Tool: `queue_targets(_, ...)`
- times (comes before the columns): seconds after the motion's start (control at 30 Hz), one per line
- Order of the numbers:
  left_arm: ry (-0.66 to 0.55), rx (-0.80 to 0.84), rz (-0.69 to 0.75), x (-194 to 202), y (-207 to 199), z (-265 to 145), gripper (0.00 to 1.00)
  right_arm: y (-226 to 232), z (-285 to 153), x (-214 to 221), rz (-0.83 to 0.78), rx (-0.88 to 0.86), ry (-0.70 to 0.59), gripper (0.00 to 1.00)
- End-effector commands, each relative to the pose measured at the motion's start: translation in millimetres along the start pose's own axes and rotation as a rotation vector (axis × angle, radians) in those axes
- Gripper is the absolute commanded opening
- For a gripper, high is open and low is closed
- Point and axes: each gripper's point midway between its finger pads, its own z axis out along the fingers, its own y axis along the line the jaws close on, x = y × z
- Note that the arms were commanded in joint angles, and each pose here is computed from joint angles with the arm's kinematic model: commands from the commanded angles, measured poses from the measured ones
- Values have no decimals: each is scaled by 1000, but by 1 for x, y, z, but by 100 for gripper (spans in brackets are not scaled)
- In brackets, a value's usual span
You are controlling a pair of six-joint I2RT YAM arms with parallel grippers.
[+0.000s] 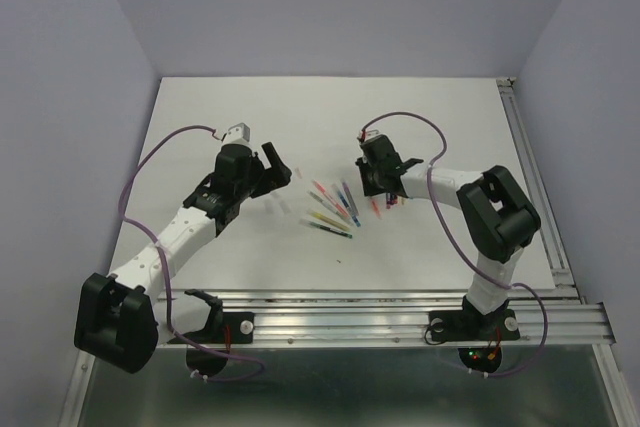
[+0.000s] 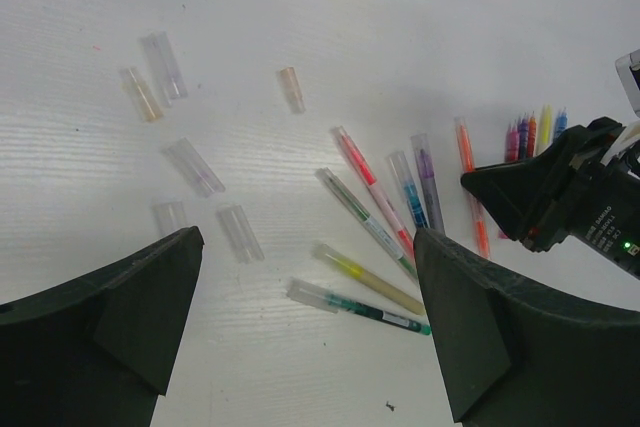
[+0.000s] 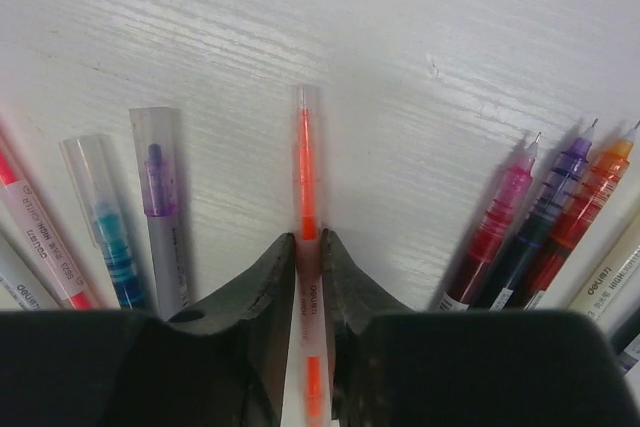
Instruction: Open the pen caps
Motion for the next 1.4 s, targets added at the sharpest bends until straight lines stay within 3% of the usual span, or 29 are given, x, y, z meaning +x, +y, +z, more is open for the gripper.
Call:
queue_targets(0.0,-33,30,11,-5,-5,-6,99,0,2,35,-9,26,83,17)
queue_targets(0.1,-25,35,3,-3,-6,-6,99,6,-3,31,-20,17,63,6)
queue_targets(0.2,-10,97,-11,2,-15,-5,99,9,-11,25,-15,0,38,1)
queue_targets(0.43,65,282,-23,14,-52,-2,99,34,-57,-9,-7,-180,-125,1)
queue_targets(0.6,60,407,-71,22,-87,-9,99,80,-118,-30,2,-502,-252,1)
queue_targets(0.93,28,528,-129,27,-140,-27,98,114,-177,-20,21,-799,-311,1)
queue_targets(1.2,55,545,-141,38,-150,-27,89,124,-196,-25,43,-876,-351,1)
queue_targets(1.3,63,552,-134,41,-153,-26,79,128,-200,-27,48,-905,-356,1)
queue_targets(1.33,64,556,-133,41,-154,-27,69,129,-200,-26,50,-908,-348,1)
queue_targets(1.37,62,557,-135,40,-154,-27,66,130,-199,-26,50,-910,-343,1)
